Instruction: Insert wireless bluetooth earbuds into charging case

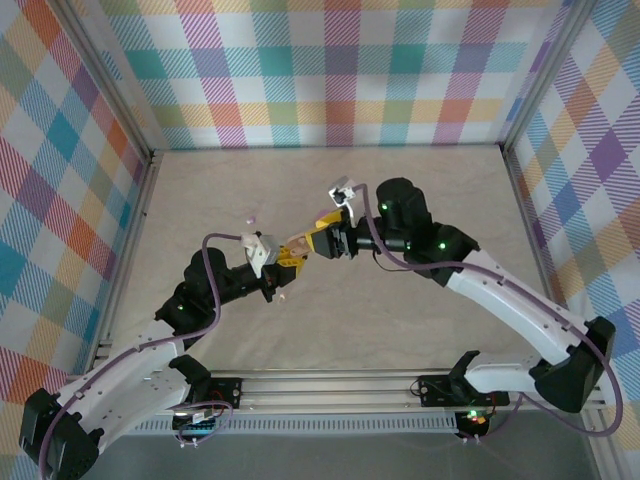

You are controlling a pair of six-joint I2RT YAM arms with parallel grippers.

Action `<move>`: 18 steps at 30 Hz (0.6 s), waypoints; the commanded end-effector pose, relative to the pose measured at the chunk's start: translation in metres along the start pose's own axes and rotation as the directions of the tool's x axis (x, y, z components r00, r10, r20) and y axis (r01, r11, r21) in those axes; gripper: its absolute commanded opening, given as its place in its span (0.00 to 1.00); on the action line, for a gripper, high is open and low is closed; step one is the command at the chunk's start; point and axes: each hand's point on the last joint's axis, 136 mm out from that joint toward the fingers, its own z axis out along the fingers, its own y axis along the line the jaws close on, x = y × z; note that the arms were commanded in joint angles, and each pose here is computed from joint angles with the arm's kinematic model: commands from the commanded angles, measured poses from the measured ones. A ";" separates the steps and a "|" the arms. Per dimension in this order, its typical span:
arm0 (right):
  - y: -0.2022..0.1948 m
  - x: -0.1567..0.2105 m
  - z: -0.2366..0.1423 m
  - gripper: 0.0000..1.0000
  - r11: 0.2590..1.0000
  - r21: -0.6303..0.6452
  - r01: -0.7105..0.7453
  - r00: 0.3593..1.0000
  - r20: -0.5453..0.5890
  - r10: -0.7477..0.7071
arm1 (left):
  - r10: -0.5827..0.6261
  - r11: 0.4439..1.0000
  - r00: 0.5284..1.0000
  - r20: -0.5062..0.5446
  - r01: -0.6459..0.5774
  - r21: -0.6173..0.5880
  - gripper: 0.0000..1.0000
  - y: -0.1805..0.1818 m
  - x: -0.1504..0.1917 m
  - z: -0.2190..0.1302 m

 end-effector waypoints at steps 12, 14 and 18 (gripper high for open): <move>0.004 0.022 -0.005 0.49 0.976 -0.060 0.207 0.936 -0.279 -0.216 | 0.046 0.995 0.999 -0.001 -0.046 0.086 0.00 -0.017 -0.016 0.000; 0.006 0.021 -0.006 0.50 0.975 -0.072 0.211 0.930 -0.291 -0.223 | 0.045 0.994 0.999 -0.006 -0.045 0.097 0.00 -0.019 -0.015 0.000; 0.010 0.021 -0.007 0.51 0.972 -0.099 0.214 0.922 -0.308 -0.235 | 0.043 0.992 0.999 -0.014 -0.041 0.116 0.00 -0.021 -0.015 0.002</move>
